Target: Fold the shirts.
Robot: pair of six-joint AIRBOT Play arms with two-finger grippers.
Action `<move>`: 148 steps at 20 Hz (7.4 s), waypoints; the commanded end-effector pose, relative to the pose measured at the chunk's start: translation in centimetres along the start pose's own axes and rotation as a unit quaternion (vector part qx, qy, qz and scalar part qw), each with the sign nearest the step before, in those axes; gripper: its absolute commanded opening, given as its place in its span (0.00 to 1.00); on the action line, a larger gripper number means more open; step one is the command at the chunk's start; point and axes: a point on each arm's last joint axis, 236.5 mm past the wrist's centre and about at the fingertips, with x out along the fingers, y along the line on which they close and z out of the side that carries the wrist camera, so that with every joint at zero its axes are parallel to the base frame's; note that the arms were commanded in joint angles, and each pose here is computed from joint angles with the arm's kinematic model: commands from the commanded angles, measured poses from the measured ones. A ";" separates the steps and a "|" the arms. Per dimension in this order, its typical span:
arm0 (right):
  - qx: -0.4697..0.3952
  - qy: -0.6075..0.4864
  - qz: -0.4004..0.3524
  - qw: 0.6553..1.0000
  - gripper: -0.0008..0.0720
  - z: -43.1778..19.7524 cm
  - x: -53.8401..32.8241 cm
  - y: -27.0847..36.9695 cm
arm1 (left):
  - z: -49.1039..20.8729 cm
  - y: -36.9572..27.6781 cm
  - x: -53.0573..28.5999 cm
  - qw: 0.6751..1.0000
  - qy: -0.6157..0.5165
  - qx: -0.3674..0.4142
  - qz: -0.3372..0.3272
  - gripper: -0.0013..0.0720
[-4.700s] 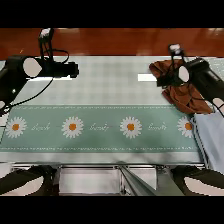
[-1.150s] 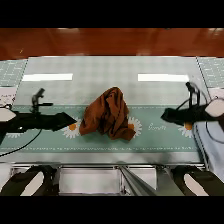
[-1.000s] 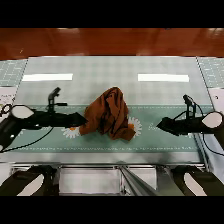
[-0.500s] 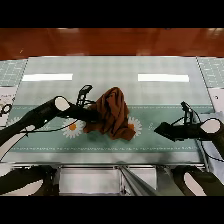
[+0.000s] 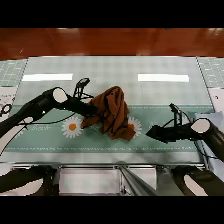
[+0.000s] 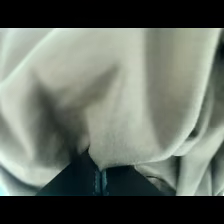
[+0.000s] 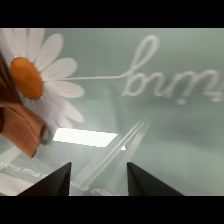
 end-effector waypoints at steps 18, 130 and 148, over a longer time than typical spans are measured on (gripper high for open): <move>-0.188 -0.087 0.065 0.976 0.04 14.4 -6.0 13.9 | 9.5 4.8 -15.0 0.983 -0.175 -0.058 0.013 0.04; -0.288 -0.458 -0.115 0.833 0.04 7.6 -43.5 18.1 | 3.4 -4.5 -48.9 0.854 -0.485 0.023 0.188 0.04; -0.078 -0.289 0.007 0.954 0.50 39.8 -12.9 5.9 | 24.1 17.4 -16.0 0.935 -0.297 -0.187 0.051 0.20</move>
